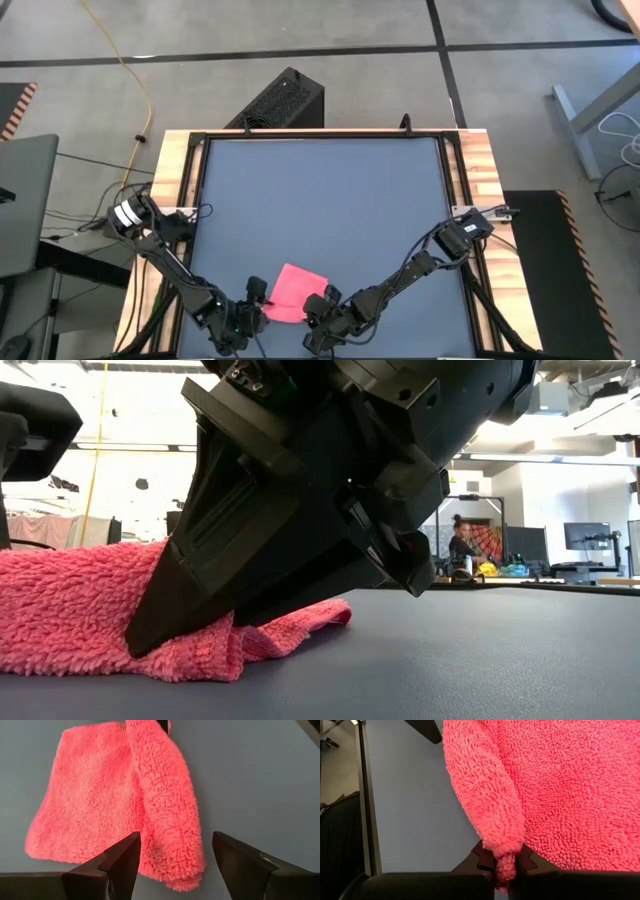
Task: Roll towel
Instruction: Roll the pink towel
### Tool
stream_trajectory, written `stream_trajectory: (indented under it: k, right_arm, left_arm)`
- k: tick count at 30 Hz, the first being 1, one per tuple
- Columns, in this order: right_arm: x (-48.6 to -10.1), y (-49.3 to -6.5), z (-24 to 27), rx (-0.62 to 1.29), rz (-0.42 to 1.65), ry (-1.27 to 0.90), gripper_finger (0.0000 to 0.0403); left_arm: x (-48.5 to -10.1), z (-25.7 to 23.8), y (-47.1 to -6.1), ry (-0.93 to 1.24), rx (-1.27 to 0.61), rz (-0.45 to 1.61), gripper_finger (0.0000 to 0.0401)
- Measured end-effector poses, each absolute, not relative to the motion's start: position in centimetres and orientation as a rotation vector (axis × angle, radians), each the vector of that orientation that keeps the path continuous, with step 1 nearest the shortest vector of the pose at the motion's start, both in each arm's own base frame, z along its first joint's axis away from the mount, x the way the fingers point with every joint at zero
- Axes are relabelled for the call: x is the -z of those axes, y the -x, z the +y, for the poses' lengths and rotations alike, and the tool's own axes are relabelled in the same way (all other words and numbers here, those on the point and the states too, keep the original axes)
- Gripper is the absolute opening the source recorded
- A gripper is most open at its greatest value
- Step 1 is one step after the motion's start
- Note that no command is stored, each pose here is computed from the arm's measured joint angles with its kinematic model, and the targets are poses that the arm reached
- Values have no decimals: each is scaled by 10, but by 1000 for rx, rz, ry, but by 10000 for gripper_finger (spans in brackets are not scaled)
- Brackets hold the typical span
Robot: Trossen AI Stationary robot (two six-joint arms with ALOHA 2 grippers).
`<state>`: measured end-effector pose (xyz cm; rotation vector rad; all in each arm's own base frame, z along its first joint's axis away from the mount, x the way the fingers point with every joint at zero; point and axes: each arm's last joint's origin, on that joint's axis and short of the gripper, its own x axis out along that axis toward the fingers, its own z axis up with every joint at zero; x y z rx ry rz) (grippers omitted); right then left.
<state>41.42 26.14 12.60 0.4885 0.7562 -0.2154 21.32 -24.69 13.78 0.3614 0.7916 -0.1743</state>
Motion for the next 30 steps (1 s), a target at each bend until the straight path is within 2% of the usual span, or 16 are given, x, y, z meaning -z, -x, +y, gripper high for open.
stream_trajectory:
  k: [3, 6, 13, 17, 18, 30]
  right_arm:
    - [-126, -414, 261, 215, 756, -488, 40]
    - [-126, -414, 261, 215, 756, -489, 40]
    - [-126, -414, 262, 212, 757, -482, 41]
    - [-126, -414, 262, 215, 757, -489, 56]
    - [-126, -414, 262, 214, 761, -499, 62]
    - [-155, -400, 265, 35, 878, -399, 172]
  left_arm:
    - [-137, -246, -214, -339, 174, 802, 220]
    - [-134, -244, -218, -304, 171, 822, 187]
    - [-125, -242, -226, -285, 173, 847, 94]
    - [-126, -241, -227, -293, 178, 848, 21]
    - [-126, -240, -227, -291, 176, 850, 13]
    - [-130, -235, -235, -248, 201, 916, 3]
